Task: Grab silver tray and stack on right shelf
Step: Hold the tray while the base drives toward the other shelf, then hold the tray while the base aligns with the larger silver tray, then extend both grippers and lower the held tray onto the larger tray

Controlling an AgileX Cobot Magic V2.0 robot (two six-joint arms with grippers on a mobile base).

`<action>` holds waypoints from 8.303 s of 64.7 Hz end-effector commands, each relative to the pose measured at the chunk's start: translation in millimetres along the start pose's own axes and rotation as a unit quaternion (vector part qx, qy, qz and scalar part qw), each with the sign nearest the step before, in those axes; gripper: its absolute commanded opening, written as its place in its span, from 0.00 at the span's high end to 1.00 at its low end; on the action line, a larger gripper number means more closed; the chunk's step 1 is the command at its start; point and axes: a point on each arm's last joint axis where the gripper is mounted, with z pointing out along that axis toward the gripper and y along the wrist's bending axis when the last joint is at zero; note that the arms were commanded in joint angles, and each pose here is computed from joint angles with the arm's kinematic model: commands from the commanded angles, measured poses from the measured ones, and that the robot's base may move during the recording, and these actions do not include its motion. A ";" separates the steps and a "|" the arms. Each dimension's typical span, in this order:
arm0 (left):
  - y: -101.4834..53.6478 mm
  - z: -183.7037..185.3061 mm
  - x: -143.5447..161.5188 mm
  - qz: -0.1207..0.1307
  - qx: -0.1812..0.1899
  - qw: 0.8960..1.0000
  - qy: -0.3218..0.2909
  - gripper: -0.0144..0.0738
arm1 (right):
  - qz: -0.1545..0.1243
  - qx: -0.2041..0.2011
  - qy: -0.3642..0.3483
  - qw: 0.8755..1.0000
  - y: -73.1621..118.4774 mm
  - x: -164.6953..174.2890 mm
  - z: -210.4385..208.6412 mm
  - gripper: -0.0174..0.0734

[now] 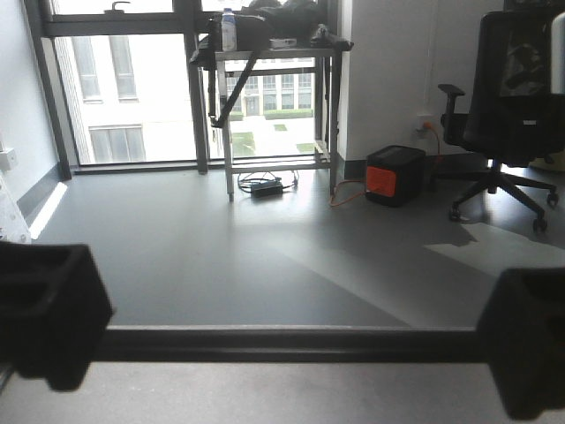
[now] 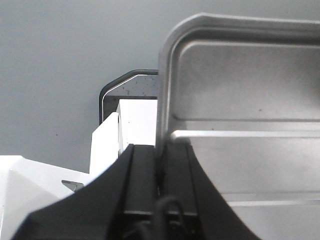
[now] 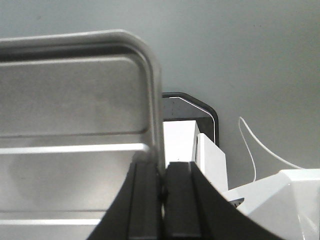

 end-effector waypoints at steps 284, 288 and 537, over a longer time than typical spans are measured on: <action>26.0 -10.0 2.0 0.006 -0.127 0.992 0.011 0.95 | 0.000 0.122 -0.023 0.992 -24.7 -6.4 -9.1 0.75; 26.0 -10.0 2.0 0.006 -0.127 0.992 0.011 0.95 | 0.000 0.122 -0.023 0.992 -24.7 -6.4 -9.1 0.75; 53.1 44.3 -242.3 0.006 0.064 0.985 -0.160 0.95 | 0.004 -0.110 -0.202 0.973 80.0 -237.1 60.7 0.75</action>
